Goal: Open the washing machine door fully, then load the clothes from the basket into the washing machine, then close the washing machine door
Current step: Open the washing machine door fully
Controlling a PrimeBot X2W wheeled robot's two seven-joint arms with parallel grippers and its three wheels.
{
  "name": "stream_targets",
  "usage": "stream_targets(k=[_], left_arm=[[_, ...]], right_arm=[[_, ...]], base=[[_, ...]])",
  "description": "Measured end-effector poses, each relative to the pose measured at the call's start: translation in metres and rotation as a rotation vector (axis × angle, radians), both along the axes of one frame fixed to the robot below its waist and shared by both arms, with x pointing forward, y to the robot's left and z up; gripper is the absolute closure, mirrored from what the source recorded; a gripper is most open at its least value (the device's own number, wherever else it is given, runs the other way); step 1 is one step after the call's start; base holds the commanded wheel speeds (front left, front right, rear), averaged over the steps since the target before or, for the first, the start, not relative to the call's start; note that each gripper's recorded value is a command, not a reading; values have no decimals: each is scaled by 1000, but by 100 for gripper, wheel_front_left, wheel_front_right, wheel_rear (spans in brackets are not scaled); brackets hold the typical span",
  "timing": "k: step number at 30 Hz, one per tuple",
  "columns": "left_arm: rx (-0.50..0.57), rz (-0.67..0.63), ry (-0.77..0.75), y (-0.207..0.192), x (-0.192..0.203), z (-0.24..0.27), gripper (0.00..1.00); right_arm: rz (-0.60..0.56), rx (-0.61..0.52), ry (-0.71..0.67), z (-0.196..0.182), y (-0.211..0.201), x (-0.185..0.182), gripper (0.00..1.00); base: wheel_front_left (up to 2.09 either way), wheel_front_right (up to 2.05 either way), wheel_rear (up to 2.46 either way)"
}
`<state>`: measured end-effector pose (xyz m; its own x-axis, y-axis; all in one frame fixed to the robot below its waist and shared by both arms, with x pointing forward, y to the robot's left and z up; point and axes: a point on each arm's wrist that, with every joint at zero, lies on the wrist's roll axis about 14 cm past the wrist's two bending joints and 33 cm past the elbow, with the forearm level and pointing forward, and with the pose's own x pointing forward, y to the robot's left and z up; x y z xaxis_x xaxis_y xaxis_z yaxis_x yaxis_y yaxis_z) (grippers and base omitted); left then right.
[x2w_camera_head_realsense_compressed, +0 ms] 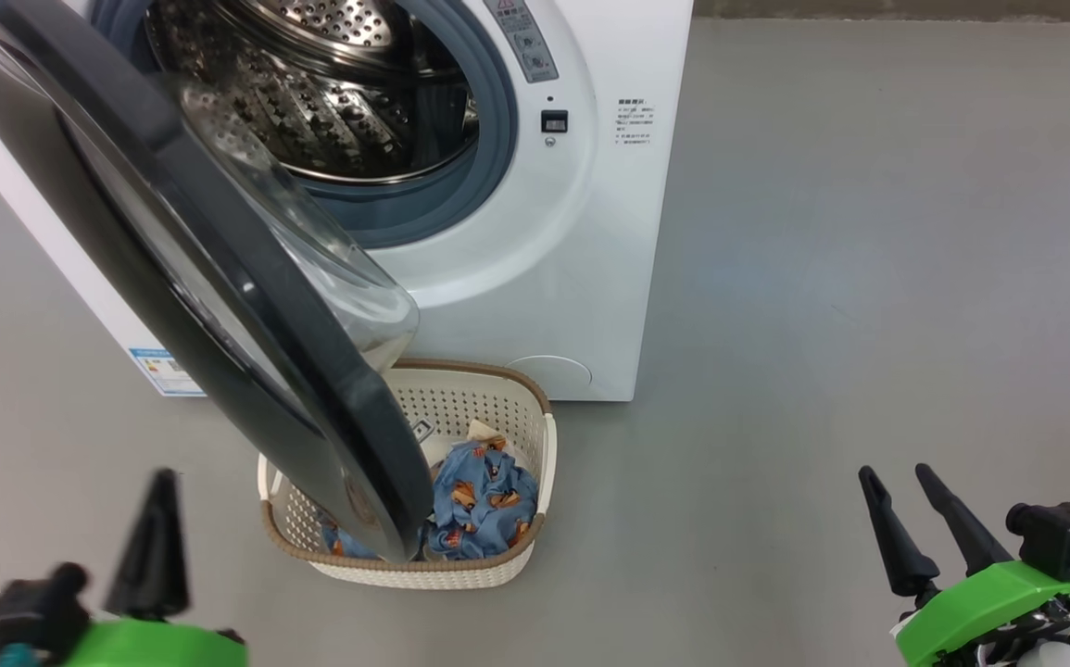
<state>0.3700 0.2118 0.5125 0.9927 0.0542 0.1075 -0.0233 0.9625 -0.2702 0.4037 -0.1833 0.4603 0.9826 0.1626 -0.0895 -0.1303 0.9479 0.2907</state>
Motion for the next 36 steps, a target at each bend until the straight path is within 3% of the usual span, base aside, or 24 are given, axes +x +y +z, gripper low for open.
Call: stream_targets(k=[9,18,27,36], left_arm=[[10,81,-217,20,2,70,100],[3,-142,-441,-57,-10,150,100],[-109,-397,-335,-135,-12,133,100],[-152,-429,-143,-153,9,70,100]], right_arm=[[-8,-68,-50,13,-8,3,0],[-34,-121,-46,9,-18,-10,0],[-73,-119,-43,8,-28,-17,0],[-88,-124,-28,3,-33,-20,0]], base=[[0,0,0],[0,0,0],[0,0,0],[0,0,0]])
